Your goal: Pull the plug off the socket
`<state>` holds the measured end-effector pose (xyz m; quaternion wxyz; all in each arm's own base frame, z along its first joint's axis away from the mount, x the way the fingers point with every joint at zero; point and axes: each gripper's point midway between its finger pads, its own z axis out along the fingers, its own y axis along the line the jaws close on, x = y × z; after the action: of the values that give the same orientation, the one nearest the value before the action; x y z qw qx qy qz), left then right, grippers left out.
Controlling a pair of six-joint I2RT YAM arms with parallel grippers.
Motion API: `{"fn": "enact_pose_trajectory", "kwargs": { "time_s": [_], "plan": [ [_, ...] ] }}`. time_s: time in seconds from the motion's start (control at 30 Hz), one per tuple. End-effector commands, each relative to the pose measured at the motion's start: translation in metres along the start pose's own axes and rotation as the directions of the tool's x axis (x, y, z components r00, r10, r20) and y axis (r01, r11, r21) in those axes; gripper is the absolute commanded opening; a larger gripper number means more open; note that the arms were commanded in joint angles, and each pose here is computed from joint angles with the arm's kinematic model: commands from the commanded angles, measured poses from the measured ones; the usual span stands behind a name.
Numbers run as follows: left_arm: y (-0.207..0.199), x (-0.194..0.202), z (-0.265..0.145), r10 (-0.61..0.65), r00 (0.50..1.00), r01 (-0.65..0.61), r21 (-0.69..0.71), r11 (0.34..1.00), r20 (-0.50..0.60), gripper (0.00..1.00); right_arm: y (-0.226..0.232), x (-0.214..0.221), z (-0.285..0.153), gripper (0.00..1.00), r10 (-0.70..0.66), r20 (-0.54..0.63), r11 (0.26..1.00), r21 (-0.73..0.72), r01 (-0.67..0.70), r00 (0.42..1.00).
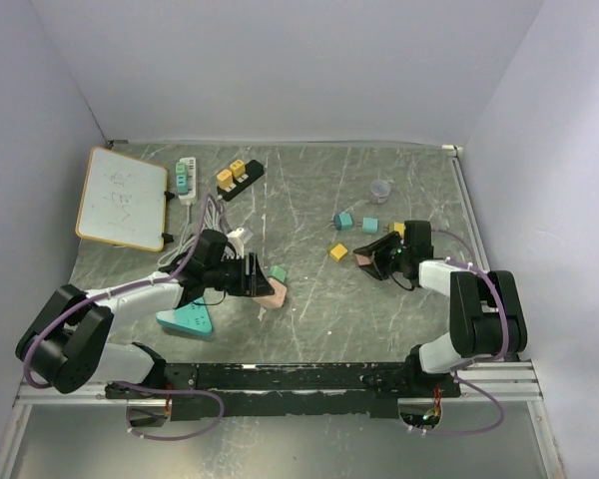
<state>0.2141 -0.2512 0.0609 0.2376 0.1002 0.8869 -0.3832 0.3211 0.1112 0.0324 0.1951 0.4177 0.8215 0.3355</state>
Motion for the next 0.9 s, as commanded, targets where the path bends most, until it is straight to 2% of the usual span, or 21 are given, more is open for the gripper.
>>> {"fn": "enact_pose_trajectory", "kwargs": {
  "time_s": [0.0, 0.1, 0.17, 0.33, 0.5, 0.63, 0.7, 0.77, 0.87],
  "plan": [
    [-0.020, -0.017, -0.006, 0.083, 0.995, -0.087, 0.076, 0.993, 0.054, 0.24, 0.011, -0.005, -0.009, 0.55, -0.013, 0.033, 0.998, -0.064, 0.015, 0.999],
    [-0.016, -0.021, -0.008, 0.113, 0.991, -0.116, 0.043, 0.992, 0.068, 0.24, 0.008, -0.008, -0.016, 0.74, -0.054, 0.061, 0.997, -0.054, 0.057, 0.997],
    [-0.018, -0.026, -0.009, 0.140, 0.987, -0.142, 0.020, 0.990, 0.075, 0.24, 0.008, -0.008, -0.020, 0.80, -0.093, 0.072, 0.994, -0.054, 0.097, 0.993],
    [-0.026, -0.039, -0.015, 0.301, 0.947, -0.295, -0.072, 0.953, 0.112, 0.23, 0.009, -0.010, -0.030, 0.83, -0.305, 0.074, 0.951, -0.036, 0.308, 0.950],
    [-0.035, -0.045, -0.023, 0.513, 0.847, -0.499, -0.122, 0.858, 0.143, 0.22, 0.004, -0.014, -0.040, 0.83, -0.482, 0.054, 0.876, 0.018, 0.482, 0.874],
    [-0.036, -0.041, -0.022, 0.576, 0.807, -0.561, -0.132, 0.817, 0.135, 0.22, 0.015, -0.009, -0.053, 0.83, -0.584, 0.077, 0.808, -0.036, 0.588, 0.808],
    [-0.039, -0.038, -0.020, 0.594, 0.795, -0.583, -0.117, 0.804, 0.122, 0.22, 0.031, 0.000, -0.061, 0.83, -0.650, 0.108, 0.740, -0.132, 0.659, 0.752],
    [-0.044, -0.036, -0.020, 0.608, 0.785, -0.600, -0.098, 0.794, 0.119, 0.21, 0.052, 0.022, -0.071, 0.83, -0.718, 0.131, 0.633, -0.286, 0.719, 0.684],
    [-0.055, -0.030, -0.020, 0.620, 0.773, -0.623, -0.028, 0.782, 0.134, 0.20, 0.076, 0.077, -0.084, 0.83, -0.795, 0.109, 0.443, -0.567, 0.694, 0.597]
  ]
}}
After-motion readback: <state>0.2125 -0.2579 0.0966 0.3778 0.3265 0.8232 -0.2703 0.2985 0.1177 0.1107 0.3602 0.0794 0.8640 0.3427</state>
